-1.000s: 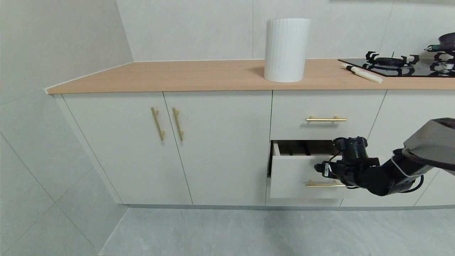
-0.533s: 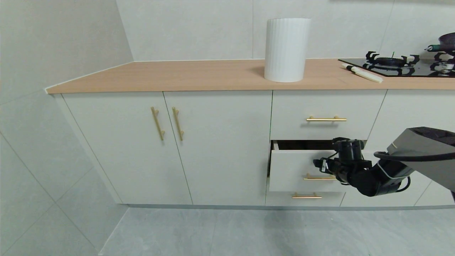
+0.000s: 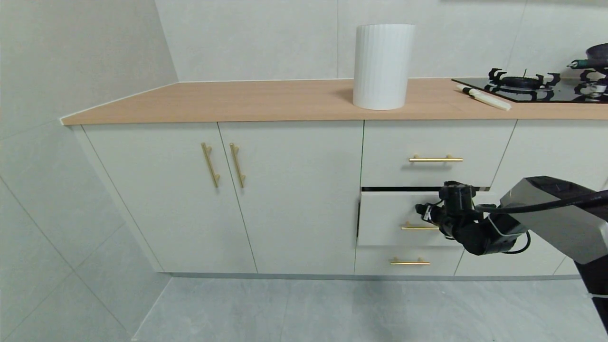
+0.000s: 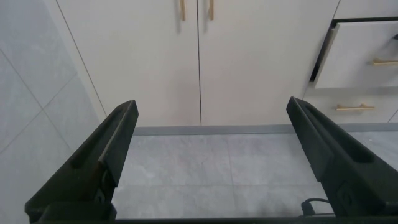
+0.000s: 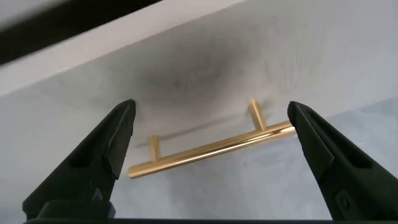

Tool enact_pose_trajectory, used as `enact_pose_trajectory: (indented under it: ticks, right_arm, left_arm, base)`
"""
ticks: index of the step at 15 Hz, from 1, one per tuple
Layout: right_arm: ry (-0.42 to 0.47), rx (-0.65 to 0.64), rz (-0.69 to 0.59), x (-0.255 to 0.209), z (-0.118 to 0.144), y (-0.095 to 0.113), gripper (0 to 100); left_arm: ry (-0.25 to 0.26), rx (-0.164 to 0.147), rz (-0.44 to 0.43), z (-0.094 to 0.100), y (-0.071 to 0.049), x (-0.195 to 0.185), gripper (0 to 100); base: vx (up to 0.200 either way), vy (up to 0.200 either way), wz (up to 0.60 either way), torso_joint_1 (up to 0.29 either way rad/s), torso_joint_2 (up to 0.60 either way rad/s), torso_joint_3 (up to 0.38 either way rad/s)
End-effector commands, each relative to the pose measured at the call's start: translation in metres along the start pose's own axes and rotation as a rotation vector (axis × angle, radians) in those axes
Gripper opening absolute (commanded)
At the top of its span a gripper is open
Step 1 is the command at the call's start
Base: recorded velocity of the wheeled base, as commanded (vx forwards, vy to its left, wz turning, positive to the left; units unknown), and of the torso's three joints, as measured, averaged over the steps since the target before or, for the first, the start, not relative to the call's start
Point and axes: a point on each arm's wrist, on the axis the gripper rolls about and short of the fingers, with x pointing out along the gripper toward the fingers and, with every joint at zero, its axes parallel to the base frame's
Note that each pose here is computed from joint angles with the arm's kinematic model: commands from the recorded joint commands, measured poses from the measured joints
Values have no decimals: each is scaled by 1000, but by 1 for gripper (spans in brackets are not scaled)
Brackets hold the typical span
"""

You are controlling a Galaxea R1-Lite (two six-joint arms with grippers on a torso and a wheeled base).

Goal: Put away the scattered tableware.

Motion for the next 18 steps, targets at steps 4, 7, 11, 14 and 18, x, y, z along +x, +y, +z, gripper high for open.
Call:
enact_pose_trajectory:
  ticks: [4,7,11,14,18]
  right_arm:
    - [-58,91,-11,23,7,-6,100]
    - [-109,115,-54,40,7,-9,100]
    - [-134,123,-78,47,8,-13,100]
    - [-131,124,-79,40,13,-13,100]
    - [-55,100,-48,-3,20,-11,100]
  left_arm:
    - [0,0,1,0,0,0,100]
    - [0,0,1,0,0,0,100]
    - [0,0,1,0,0,0,100]
    - [0,0,1,0,0,0,100]
    - [0,0,1,0,0,0,100]
  base:
    - [0,0,0,0,0,0]
    - [0,0,0,0,0,0]
    - [0,0,0,0,0,0]
    - [0,0,0,0,0,0]
    - [0,0,0,0,0,0]
